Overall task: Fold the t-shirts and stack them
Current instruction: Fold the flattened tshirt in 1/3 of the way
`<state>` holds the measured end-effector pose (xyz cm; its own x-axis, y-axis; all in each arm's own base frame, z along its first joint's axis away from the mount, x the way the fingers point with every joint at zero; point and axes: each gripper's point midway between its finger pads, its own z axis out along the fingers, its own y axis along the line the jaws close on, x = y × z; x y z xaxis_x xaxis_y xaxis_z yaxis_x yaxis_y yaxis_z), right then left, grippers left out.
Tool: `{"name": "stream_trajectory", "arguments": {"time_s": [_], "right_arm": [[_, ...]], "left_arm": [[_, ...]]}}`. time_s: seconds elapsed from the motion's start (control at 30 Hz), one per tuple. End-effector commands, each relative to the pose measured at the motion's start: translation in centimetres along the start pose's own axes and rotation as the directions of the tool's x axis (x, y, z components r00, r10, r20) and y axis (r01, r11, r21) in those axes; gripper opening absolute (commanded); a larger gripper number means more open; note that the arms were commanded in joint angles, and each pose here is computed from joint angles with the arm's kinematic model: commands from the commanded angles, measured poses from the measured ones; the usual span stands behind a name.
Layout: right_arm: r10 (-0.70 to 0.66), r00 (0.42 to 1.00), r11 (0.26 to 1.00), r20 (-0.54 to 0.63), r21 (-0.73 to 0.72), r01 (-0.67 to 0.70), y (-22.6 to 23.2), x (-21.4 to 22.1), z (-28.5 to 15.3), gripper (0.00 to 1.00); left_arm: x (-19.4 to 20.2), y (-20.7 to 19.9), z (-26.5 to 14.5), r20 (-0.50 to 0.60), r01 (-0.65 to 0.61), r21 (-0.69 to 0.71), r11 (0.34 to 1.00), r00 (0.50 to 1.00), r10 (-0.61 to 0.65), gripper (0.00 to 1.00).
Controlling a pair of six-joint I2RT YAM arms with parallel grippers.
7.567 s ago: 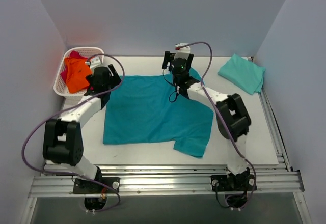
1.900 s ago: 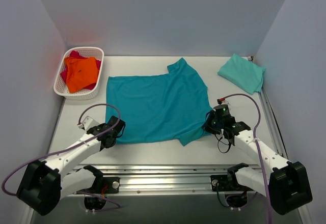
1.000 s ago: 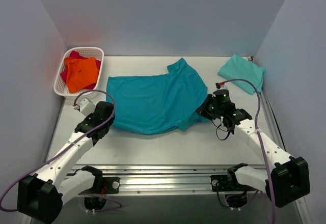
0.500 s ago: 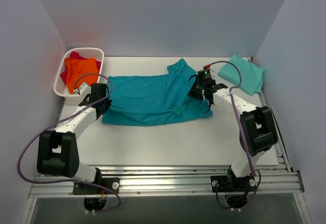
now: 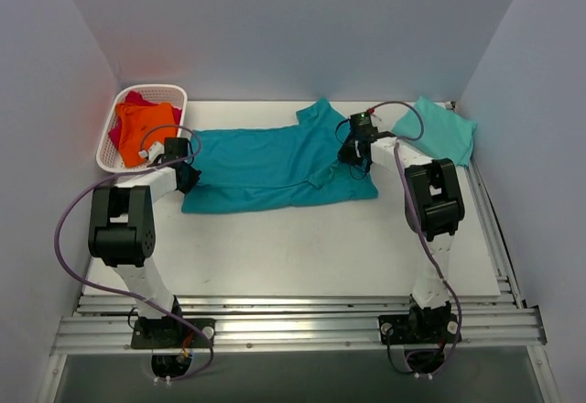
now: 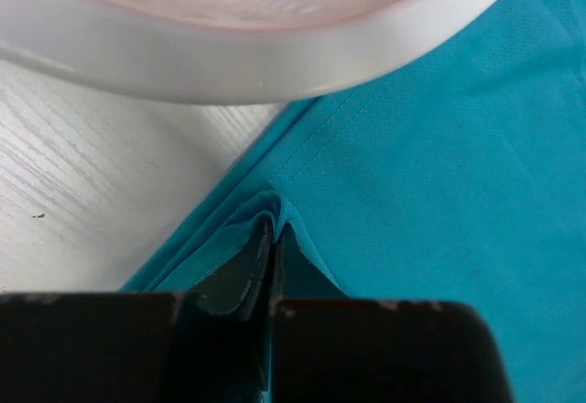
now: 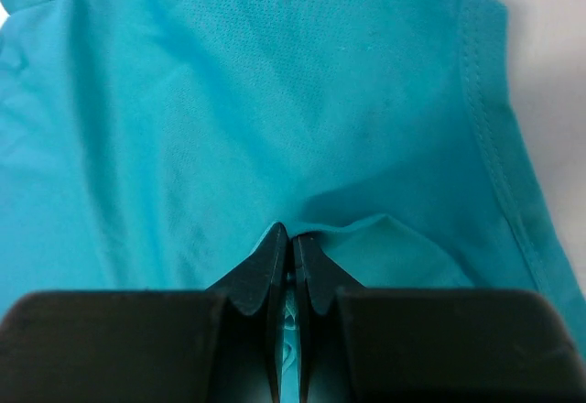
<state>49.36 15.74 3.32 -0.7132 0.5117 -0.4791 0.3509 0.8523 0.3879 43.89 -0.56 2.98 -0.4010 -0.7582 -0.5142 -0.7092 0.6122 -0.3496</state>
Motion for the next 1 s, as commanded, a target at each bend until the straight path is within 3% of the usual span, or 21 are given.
{"name": "stream_trajectory", "arguments": {"time_s": [0.0, 0.1, 0.33, 0.6, 0.7, 0.73, 0.8, 0.83, 0.9, 0.97], "right_arm": [[0.005, 0.996, 1.0, 0.084, 0.014, -0.006, 0.6, -3.4, -1.6, 0.0], [0.018, 0.993, 1.0, 0.117, 0.021, -0.021, 0.0, -4.7, -1.9, 0.0], [0.029, 0.999, 0.998, 0.046, 0.055, -0.031, -1.3, -3.2, 2.4, 0.0], [0.037, 0.998, 0.997, 0.05, 0.061, -0.04, -1.3, -3.7, 4.3, 0.0], [0.027, 0.999, 0.999, 0.026, 0.041, -0.028, -0.9, -3.3, 5.2, 0.0], [0.022, 0.999, 0.999, 0.026, 0.03, -0.022, -0.5, -3.5, 5.3, 0.19], [0.008, 0.999, 0.999, 0.038, 0.039, -0.009, -0.5, -4.0, 5.2, 0.58], [0.005, 0.999, 0.999, 0.054, 0.035, -0.007, -0.3, -4.6, 4.6, 0.83], [-0.006, 0.997, 0.998, 0.082, 0.058, 0.001, -0.4, -5.3, 3.8, 0.93], [-0.02, 0.993, 0.998, 0.117, 0.063, 0.013, 0.2, -6.1, 2.1, 0.94]], "left_arm": [[-3.2, -2.9, -0.4, 0.065, 0.01, 0.092, 0.996, 0.998, -0.016, 0.02], [-3.8, -3.6, -0.2, 0.073, 0.001, 0.101, 0.995, 0.997, -0.008, 0.02], [-3.4, -3.0, 2.0, 0.038, 0.036, 0.044, 0.998, 0.999, -0.038, 0.02], [-4.3, -1.3, 3.1, 0.054, 0.083, -0.014, 0.996, 0.995, -0.082, 0.04], [-4.2, -1.3, 3.5, 0.044, 0.09, -0.012, 0.996, 0.995, -0.089, 0.12], [-4.2, -1.4, 3.5, 0.043, 0.091, -0.011, 0.996, 0.995, -0.091, 0.32], [-4.4, -1.3, 3.5, 0.045, 0.093, -0.009, 0.996, 0.995, -0.092, 0.51], [-4.3, -1.2, 3.5, 0.044, 0.094, -0.009, 0.996, 0.995, -0.094, 0.69], [-4.6, -1.0, 3.5, 0.049, 0.097, -0.006, 0.995, 0.994, -0.097, 0.77], [-4.6, -0.9, 3.3, 0.051, 0.092, -0.003, 0.996, 0.995, -0.091, 0.82]]}}
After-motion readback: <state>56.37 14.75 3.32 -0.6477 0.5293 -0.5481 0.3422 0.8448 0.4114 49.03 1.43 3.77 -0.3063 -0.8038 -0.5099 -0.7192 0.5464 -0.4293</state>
